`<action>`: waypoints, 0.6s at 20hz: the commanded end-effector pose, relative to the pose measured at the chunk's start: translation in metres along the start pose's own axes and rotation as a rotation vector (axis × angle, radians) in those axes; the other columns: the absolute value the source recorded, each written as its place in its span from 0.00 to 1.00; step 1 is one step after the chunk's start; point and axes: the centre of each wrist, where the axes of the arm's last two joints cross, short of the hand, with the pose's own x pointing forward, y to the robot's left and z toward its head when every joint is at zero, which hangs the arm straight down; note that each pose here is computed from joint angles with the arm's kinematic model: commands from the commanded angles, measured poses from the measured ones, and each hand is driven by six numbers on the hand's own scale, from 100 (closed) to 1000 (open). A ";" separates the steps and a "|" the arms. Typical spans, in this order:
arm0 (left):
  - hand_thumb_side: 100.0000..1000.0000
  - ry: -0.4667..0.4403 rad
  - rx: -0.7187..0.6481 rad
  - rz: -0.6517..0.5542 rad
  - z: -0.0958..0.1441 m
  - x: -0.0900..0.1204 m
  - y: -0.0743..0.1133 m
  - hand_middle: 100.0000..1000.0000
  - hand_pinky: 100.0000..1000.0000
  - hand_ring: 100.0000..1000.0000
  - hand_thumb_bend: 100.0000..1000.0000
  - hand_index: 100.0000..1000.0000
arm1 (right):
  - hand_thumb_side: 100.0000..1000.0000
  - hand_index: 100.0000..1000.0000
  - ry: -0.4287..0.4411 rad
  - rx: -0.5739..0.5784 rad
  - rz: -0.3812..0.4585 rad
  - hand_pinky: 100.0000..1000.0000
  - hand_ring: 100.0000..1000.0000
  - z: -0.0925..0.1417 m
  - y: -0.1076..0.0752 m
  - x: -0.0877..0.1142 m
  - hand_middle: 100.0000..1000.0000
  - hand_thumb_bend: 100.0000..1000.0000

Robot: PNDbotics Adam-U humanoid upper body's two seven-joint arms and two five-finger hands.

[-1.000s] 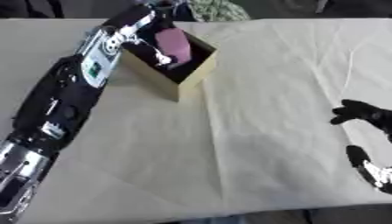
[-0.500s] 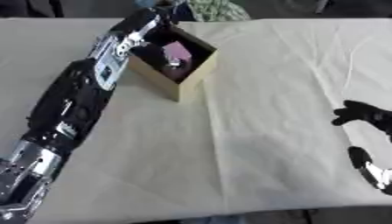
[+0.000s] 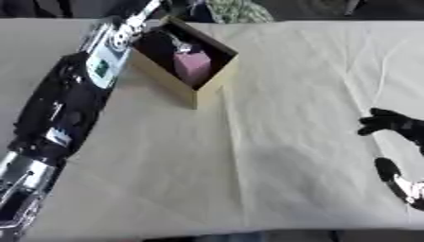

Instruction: Pick up objects on the table and place them in the box.

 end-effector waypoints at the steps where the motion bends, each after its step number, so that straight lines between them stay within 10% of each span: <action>1: 0.30 -0.078 0.093 0.057 0.019 0.018 0.044 0.57 0.71 0.58 0.67 0.74 | 0.45 1.00 0.003 -0.008 0.031 0.88 0.87 0.002 -0.008 0.002 0.69 0.00; 12: 0.32 -0.075 0.017 0.204 0.097 0.027 0.024 0.52 0.68 0.53 0.62 0.69 | 0.43 1.00 -0.003 -0.035 0.046 0.88 0.86 0.001 -0.012 0.003 0.69 0.00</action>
